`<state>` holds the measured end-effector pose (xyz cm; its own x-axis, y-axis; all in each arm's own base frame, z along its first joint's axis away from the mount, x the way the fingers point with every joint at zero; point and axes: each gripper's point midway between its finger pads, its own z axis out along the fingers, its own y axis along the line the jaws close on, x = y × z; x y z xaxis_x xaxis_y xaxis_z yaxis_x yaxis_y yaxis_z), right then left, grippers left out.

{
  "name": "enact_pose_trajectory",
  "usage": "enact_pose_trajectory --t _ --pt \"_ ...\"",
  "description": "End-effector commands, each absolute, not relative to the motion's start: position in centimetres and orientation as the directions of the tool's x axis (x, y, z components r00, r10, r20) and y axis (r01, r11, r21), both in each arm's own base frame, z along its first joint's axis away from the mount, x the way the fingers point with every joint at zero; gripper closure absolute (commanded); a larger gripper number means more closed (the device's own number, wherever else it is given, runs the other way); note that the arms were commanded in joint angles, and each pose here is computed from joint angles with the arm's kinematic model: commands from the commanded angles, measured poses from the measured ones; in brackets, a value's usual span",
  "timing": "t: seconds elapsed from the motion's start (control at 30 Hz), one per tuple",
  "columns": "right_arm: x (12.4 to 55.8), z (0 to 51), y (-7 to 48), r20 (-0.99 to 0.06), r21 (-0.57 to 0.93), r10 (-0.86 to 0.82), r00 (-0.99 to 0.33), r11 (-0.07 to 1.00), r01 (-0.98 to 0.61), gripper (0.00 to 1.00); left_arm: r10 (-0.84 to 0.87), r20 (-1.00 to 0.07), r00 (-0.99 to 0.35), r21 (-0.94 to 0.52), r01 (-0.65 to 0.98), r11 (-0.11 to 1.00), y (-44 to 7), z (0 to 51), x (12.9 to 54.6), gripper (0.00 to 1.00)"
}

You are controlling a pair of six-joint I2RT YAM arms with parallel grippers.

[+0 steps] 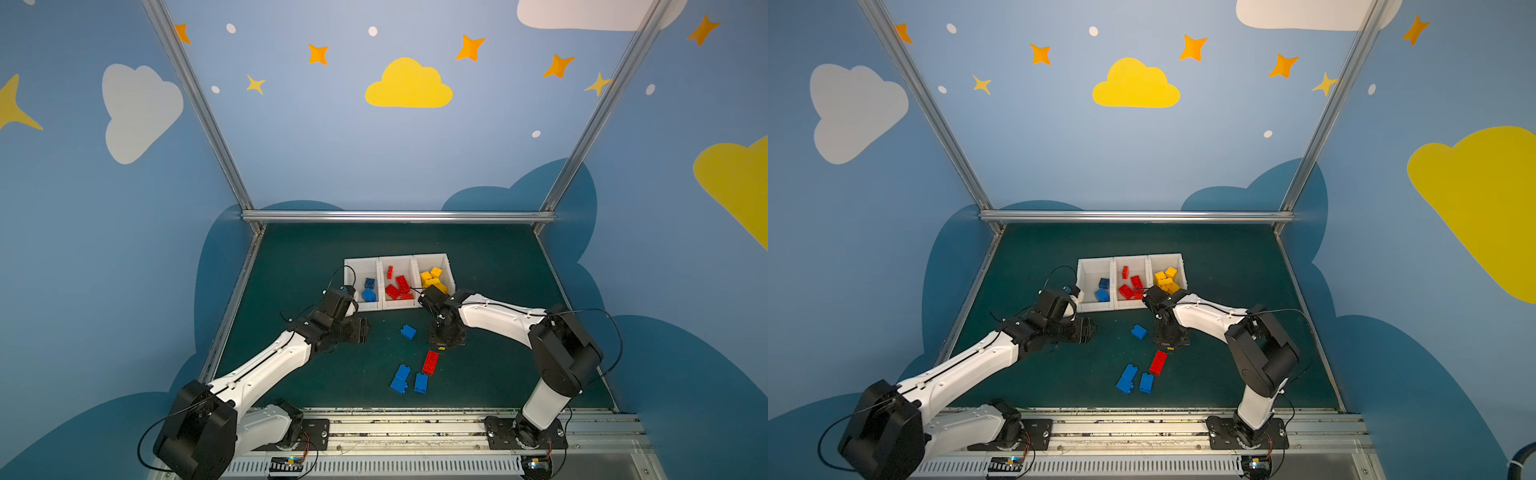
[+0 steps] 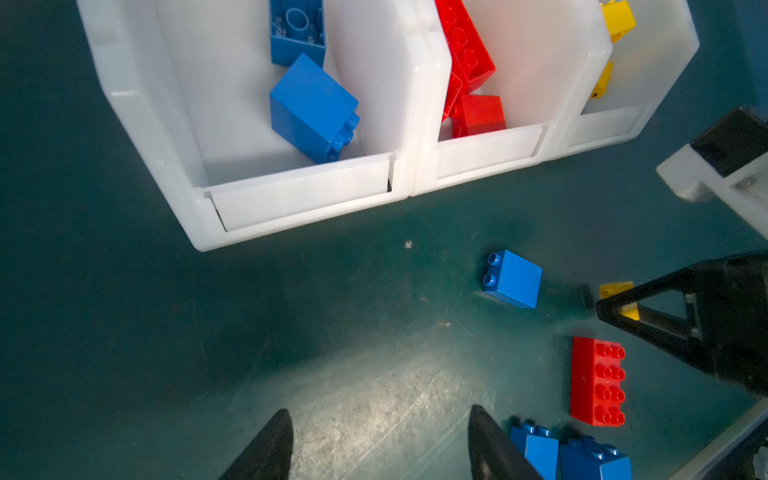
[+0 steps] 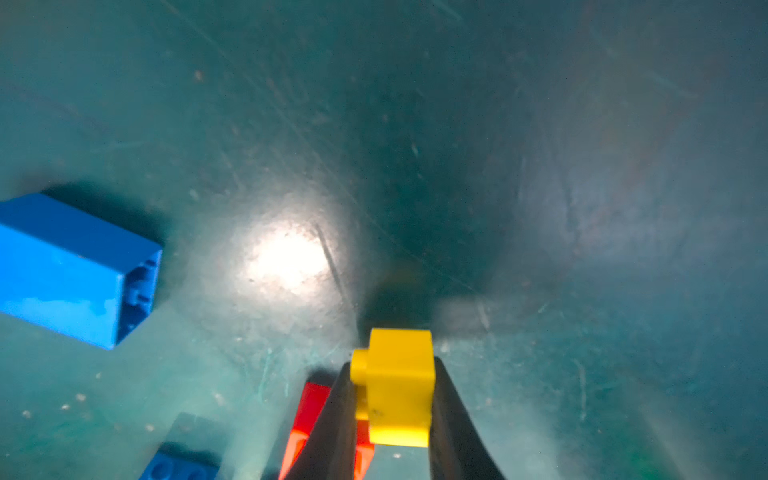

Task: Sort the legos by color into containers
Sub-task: 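Carry the small yellow brick into the compartment nearest the right arm and release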

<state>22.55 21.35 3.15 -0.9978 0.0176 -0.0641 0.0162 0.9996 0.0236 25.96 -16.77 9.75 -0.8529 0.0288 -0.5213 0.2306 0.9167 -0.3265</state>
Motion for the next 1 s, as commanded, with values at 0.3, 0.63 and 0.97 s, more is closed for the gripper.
enact_pose_trajectory --t 0.3,0.63,0.97 --pt "31.9 12.2 22.9 -0.257 0.07 -0.099 -0.961 0.99 -0.121 0.81 -0.052 -0.537 -0.842 -0.365 0.177 0.914 -15.1 10.5 23.7 0.33" --pt "42.2 13.2 22.8 -0.299 0.09 -0.08 -0.951 0.99 -0.112 0.8 -0.065 -0.529 -0.846 -0.391 0.175 0.904 -15.0 10.3 22.1 0.33" --pt "45.0 13.4 22.8 -0.301 0.12 -0.049 -0.952 0.989 -0.088 0.43 -0.006 -0.513 -0.858 -0.388 0.225 0.893 -16.5 9.4 20.6 0.32"
